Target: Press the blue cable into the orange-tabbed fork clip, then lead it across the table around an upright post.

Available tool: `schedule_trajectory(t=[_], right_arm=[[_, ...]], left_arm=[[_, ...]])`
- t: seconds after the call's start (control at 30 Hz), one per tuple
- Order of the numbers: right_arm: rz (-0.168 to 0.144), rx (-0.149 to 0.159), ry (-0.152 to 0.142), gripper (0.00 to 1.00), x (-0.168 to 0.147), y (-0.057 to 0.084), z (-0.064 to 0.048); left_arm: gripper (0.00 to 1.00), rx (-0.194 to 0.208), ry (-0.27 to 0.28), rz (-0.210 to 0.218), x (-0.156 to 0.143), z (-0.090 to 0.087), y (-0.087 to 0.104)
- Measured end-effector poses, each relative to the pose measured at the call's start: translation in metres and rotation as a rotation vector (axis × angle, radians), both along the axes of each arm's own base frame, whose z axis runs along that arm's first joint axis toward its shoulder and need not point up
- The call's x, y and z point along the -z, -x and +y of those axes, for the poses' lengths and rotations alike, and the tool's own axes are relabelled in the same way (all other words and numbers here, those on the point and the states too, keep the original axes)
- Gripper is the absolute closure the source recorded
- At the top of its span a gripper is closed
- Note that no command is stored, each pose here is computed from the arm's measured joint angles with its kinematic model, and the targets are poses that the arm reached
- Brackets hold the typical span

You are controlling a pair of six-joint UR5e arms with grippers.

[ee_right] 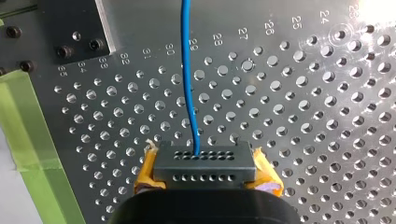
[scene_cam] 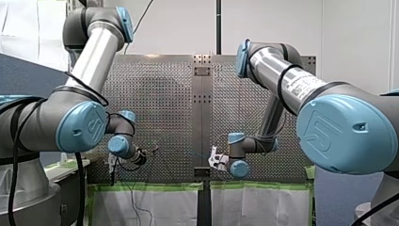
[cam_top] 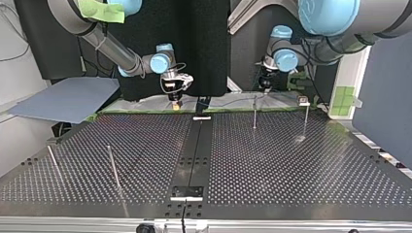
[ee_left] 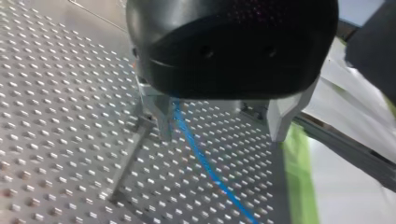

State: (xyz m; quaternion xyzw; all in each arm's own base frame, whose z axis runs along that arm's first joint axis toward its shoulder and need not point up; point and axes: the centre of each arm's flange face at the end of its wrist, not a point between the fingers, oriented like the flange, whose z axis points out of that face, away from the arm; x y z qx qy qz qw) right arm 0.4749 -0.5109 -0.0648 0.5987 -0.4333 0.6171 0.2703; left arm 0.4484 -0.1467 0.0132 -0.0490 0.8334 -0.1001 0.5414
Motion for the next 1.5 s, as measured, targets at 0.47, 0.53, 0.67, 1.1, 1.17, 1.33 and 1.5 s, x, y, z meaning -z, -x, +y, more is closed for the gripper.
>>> schedule_trajectory(t=[0.47,0.53,0.67,1.1,1.17,1.33,1.5], right_arm=[[0.001,0.0,-0.002,1.0,0.0,0.0,0.0],[0.001,0.0,-0.003,1.0,0.0,0.0,0.0],[0.001,0.0,-0.003,1.0,0.0,0.0,0.0],[-0.001,0.001,-0.001,1.0,0.0,0.0,0.0],[-0.001,0.001,0.0,1.0,0.0,0.001,-0.001],[-0.001,-0.005,-0.001,1.0,0.0,0.0,0.0],[-0.001,-0.007,-0.001,1.0,0.0,-0.001,0.001]], left_arm=[[0.0,0.028,-0.022,-0.057,-0.032,-0.011,0.005],[0.0,0.031,-0.024,-0.057,-0.032,-0.013,0.006],[0.0,0.032,-0.032,-0.053,-0.03,-0.017,0.011],[0.0,0.053,-0.039,-0.066,-0.027,-0.028,0.023],[0.0,0.056,-0.04,-0.071,-0.027,-0.029,0.023],[0.0,0.041,-0.051,-0.076,-0.027,-0.029,0.023],[0.0,0.015,-0.088,-0.074,-0.027,-0.027,0.024]])
